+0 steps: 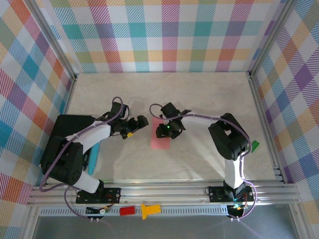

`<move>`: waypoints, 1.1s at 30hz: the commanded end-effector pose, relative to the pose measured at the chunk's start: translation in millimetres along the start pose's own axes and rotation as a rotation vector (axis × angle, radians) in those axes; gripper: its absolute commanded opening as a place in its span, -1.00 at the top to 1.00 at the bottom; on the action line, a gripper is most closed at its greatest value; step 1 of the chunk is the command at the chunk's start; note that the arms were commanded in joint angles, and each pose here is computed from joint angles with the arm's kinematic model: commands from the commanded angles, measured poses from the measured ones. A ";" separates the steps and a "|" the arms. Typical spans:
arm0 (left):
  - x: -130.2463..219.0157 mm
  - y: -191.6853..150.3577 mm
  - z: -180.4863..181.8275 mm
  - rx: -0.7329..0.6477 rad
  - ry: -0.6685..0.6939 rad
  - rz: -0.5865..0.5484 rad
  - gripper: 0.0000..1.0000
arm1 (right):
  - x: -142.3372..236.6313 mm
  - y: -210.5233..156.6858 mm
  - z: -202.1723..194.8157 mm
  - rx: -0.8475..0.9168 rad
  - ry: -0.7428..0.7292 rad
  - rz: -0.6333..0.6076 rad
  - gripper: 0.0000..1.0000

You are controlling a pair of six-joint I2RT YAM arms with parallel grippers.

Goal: Fold a paper plane with a square sheet of paper (pick it up from the middle)

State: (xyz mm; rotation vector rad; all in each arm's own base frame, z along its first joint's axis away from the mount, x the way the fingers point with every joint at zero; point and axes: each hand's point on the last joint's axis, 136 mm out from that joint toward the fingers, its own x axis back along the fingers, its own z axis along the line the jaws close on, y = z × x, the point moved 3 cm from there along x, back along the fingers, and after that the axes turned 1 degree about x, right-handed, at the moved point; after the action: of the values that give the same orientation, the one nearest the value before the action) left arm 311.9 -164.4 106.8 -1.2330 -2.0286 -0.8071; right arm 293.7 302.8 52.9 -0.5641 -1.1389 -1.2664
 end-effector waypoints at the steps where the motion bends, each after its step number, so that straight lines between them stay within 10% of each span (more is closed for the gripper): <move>1: -8.5 -5.3 -9.5 0.053 -0.106 0.036 -1.00 | 13.1 -21.4 -2.2 0.096 0.024 0.058 0.15; 9: -21.5 -32.1 -16.0 0.083 -0.127 0.084 -1.00 | 46.3 0.6 3.3 -0.298 0.083 -0.179 0.15; 33: -44.2 -90.2 -18.2 0.054 -0.110 0.219 -0.26 | -11.3 -42.5 -36.4 -0.479 0.039 0.020 0.29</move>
State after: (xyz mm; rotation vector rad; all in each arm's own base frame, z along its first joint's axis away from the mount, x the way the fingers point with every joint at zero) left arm 258.7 -234.0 75.7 -1.4472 -1.9744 -0.5951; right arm 282.7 276.6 48.7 -0.7777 -0.8206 -1.5898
